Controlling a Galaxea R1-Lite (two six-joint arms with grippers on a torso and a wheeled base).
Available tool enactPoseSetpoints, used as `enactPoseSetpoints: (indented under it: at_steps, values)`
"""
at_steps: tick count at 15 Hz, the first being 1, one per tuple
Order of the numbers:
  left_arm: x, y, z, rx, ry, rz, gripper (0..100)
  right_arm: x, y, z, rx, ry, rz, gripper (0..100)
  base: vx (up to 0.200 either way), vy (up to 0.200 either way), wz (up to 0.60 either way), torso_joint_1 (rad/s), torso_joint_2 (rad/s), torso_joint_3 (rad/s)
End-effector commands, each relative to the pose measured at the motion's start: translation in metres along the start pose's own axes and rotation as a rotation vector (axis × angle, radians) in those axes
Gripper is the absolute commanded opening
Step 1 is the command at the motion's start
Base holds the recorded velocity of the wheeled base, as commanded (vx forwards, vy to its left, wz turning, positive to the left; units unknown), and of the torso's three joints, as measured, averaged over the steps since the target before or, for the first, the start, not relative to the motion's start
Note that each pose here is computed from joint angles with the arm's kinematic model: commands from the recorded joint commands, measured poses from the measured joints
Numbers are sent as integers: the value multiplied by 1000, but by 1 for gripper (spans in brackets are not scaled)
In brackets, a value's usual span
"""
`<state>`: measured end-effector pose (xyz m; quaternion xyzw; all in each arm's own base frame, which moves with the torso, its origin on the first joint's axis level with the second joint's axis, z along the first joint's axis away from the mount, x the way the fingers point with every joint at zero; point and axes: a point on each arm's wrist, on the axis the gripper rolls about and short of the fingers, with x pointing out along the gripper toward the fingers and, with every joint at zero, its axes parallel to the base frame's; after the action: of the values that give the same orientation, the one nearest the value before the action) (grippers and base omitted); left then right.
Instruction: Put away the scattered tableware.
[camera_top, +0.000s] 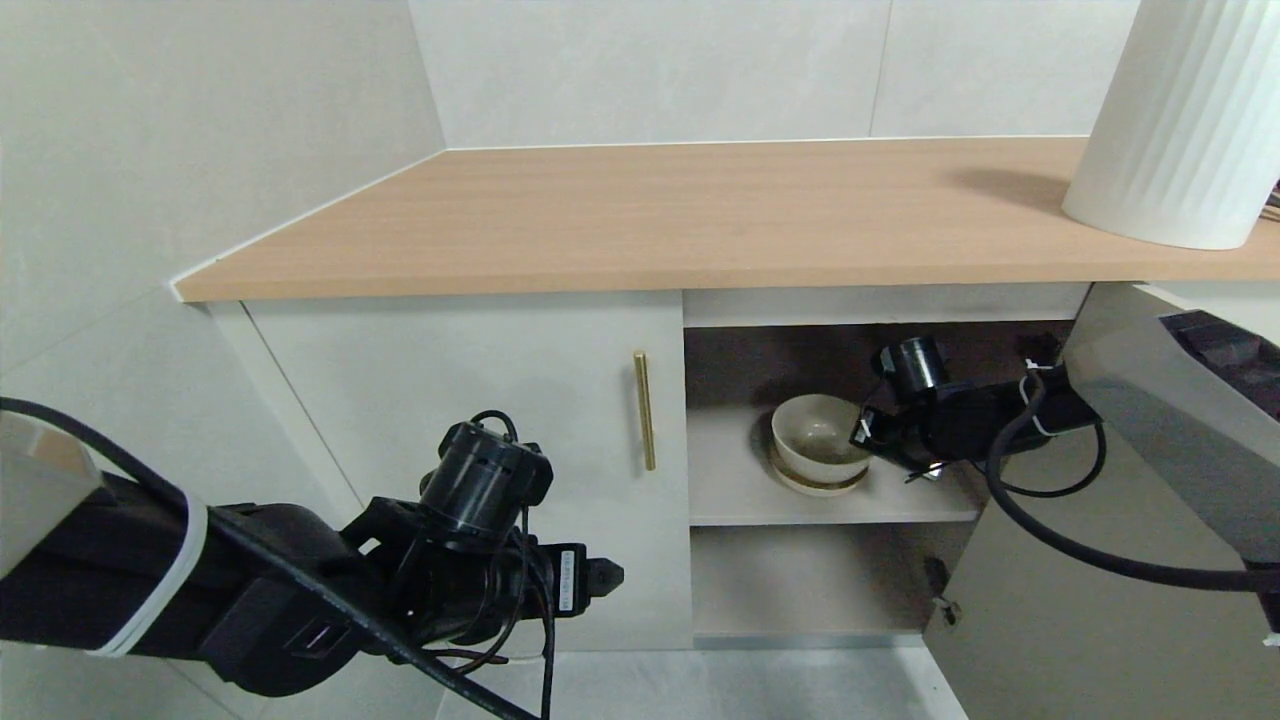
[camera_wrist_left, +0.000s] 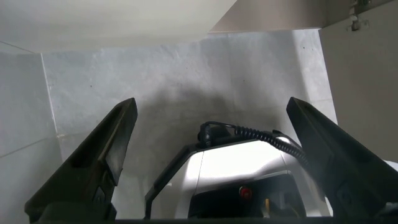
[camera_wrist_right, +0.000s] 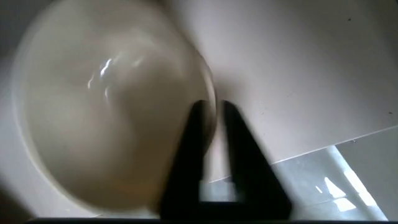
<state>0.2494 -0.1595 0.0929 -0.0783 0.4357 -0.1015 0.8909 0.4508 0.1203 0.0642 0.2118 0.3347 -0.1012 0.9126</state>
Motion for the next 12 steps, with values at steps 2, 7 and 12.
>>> enactPoseSetpoints:
  at_steps: [2,7,12]
  values:
    - [0,0,0,-2,-1,1,100,-1,1,-1,-3,3,1,100,0,0,0,0,0,0]
    - [-5,1,5,-9,-24,-4,100,-21,2,1,-15,12,15,100,0,0,0,0,0,0]
    - [-68,13,22,-31,-179,-42,100,-143,5,-6,-212,71,210,100,0,0,0,0,0,0]
